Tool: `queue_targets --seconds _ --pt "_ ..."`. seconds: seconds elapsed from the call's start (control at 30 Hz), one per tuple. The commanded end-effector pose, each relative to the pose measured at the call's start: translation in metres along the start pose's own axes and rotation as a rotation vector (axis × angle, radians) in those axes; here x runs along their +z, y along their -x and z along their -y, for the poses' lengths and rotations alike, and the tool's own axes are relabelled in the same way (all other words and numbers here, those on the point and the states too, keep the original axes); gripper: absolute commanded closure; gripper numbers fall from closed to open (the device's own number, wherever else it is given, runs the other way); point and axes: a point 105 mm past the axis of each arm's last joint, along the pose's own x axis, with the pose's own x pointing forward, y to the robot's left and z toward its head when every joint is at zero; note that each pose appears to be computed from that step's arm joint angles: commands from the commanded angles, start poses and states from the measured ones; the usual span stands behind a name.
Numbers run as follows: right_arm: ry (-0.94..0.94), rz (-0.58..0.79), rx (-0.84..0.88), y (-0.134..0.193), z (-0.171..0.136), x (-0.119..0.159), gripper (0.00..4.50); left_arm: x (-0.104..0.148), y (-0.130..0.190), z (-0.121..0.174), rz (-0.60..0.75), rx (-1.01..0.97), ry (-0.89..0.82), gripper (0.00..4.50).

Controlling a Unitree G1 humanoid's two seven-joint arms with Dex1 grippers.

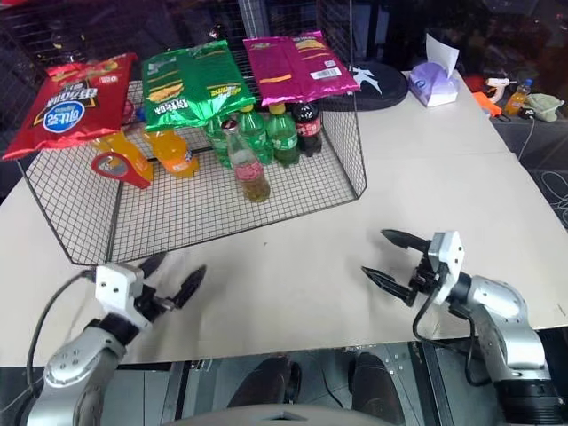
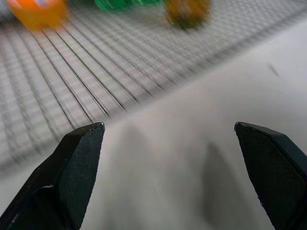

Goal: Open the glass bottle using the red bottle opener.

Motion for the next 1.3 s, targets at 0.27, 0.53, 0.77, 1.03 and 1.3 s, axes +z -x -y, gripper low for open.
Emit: queue_targets --seconds 0.27,0.53,0.77,1.03,1.3 --pt "0.024 0.295 0.127 -0.041 -0.018 0.086 0.04 0.057 -0.025 -0.075 0.174 0.364 -0.105 0.00" --pt "0.008 0.341 0.172 -0.044 -0.023 0.105 0.04 0.079 -0.042 -0.079 0.233 0.407 -0.051 0.00" --pt "0.011 0.330 0.152 -0.042 -0.021 0.099 0.04 0.089 -0.057 -0.079 0.252 0.455 -0.069 0.00" --pt "0.019 0.309 0.129 -0.039 -0.020 0.094 0.04 0.093 -0.063 -0.080 0.271 0.516 -0.071 0.00" --pt "0.012 0.293 0.126 -0.039 -0.022 0.088 0.04 0.097 -0.068 -0.084 0.284 0.547 -0.066 0.00"
